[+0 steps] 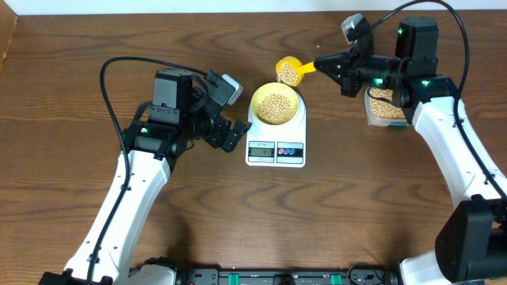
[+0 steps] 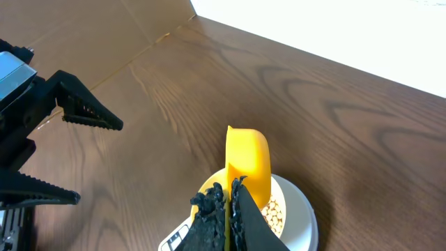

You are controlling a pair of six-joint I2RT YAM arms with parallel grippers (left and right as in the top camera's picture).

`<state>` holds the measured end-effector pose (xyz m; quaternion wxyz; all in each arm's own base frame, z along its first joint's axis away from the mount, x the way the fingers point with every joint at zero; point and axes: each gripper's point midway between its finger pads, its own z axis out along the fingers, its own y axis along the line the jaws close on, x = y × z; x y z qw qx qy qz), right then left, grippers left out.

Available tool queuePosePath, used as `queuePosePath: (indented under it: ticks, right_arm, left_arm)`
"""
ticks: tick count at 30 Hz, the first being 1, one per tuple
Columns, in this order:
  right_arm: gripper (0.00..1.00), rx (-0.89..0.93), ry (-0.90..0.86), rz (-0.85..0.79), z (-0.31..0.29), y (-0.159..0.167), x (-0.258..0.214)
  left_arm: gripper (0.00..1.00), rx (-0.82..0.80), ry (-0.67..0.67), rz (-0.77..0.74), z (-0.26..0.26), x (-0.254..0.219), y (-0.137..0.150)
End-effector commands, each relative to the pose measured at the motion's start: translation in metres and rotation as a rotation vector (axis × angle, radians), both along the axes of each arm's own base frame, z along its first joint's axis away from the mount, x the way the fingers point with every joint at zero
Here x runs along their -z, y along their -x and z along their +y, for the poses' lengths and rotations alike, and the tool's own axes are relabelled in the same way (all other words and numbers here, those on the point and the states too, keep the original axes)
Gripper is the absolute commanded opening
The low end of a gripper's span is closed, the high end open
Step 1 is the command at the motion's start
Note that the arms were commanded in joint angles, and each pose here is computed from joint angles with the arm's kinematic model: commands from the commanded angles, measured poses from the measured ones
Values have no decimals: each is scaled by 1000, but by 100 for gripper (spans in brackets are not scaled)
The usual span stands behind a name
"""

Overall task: Scoop item into bowl and weigh 50g on scale
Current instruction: 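Tilt the scoop slightly to trickle soybeans into the bowl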

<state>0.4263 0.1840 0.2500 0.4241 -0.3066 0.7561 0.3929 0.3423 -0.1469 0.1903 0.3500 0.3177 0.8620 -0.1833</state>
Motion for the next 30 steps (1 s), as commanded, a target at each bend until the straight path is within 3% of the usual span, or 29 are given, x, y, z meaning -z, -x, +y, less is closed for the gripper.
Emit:
queuePosePath:
  ticks: [1,30]
  right_arm:
    - [1,-16,9,-19,4,1,0]
    - [1,-22,14,-45,4,0,-1]
  left_arm:
    - [98,19,3,-28,-2,-8,1]
    - [97,19,3,-28,-2,-8,1]
